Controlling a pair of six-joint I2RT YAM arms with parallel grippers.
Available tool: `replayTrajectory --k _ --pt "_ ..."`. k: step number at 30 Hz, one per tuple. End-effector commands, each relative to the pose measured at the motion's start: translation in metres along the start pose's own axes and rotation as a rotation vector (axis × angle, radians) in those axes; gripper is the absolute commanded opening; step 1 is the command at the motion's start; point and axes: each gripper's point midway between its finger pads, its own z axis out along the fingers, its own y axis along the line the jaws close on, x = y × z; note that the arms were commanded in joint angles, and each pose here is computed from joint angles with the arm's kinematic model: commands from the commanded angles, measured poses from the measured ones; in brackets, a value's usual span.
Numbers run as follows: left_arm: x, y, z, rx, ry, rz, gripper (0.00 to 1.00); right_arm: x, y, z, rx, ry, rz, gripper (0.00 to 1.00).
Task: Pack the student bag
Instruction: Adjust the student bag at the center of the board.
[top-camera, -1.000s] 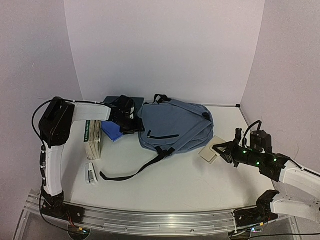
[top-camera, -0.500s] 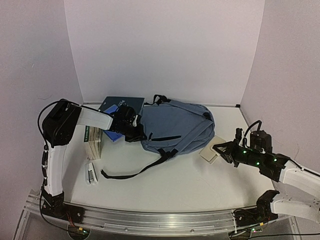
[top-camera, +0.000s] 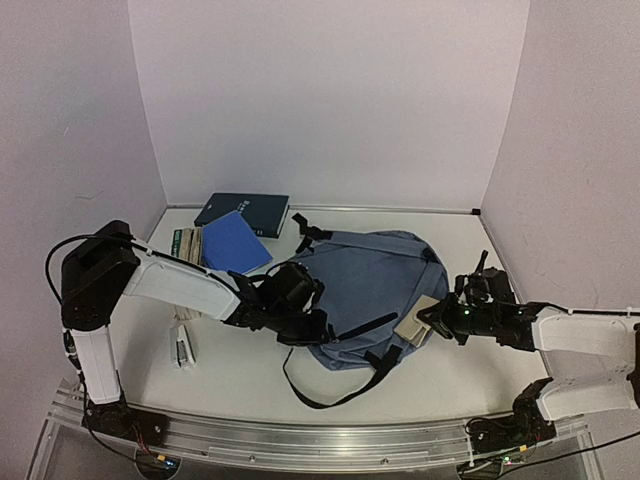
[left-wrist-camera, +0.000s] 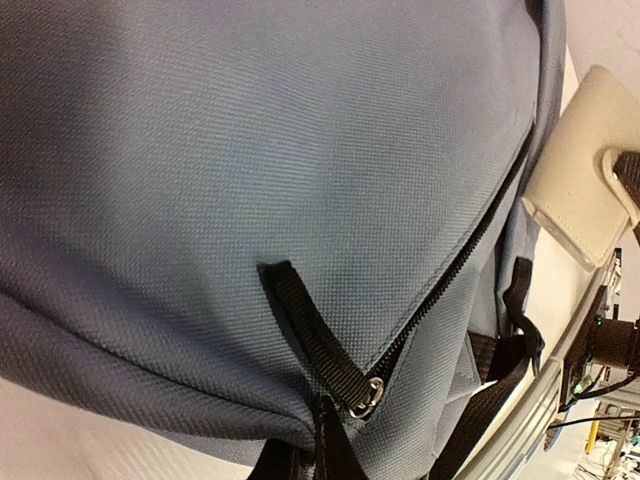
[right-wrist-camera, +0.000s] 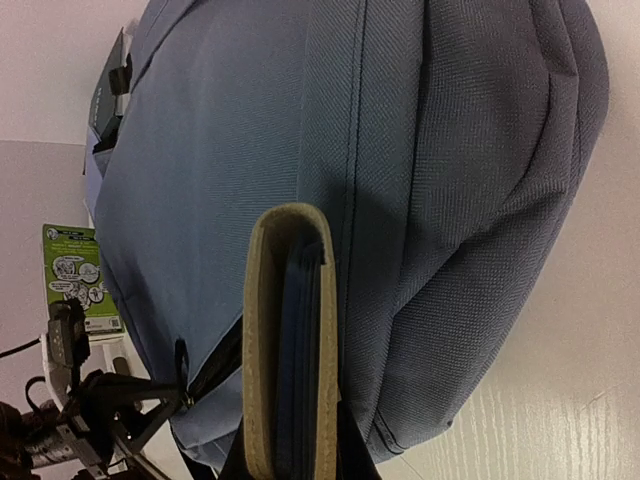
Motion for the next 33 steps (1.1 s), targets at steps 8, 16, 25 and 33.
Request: replayTrajectory --k 8,16,25,33 --pt "0.055 -0.086 -0.014 0.117 0.156 0.235 0.25 0.005 -0.039 0.025 0.075 -0.037 -0.009 0.0" --pt "-0.008 -0.094 -0.047 -0.093 -0.036 0.439 0.57 0.003 -0.035 0.027 0.068 -0.041 -0.019 0.0" --pt "-0.057 -0.078 -0.009 -0.358 -0.113 0.645 0.97 0.001 -0.028 0.021 0.035 -0.05 -0.019 0.0" --pt "-0.082 -0.059 0.021 -0.318 -0.083 0.64 1.0 0.002 -0.024 0.014 0.004 -0.055 -0.011 0.0"
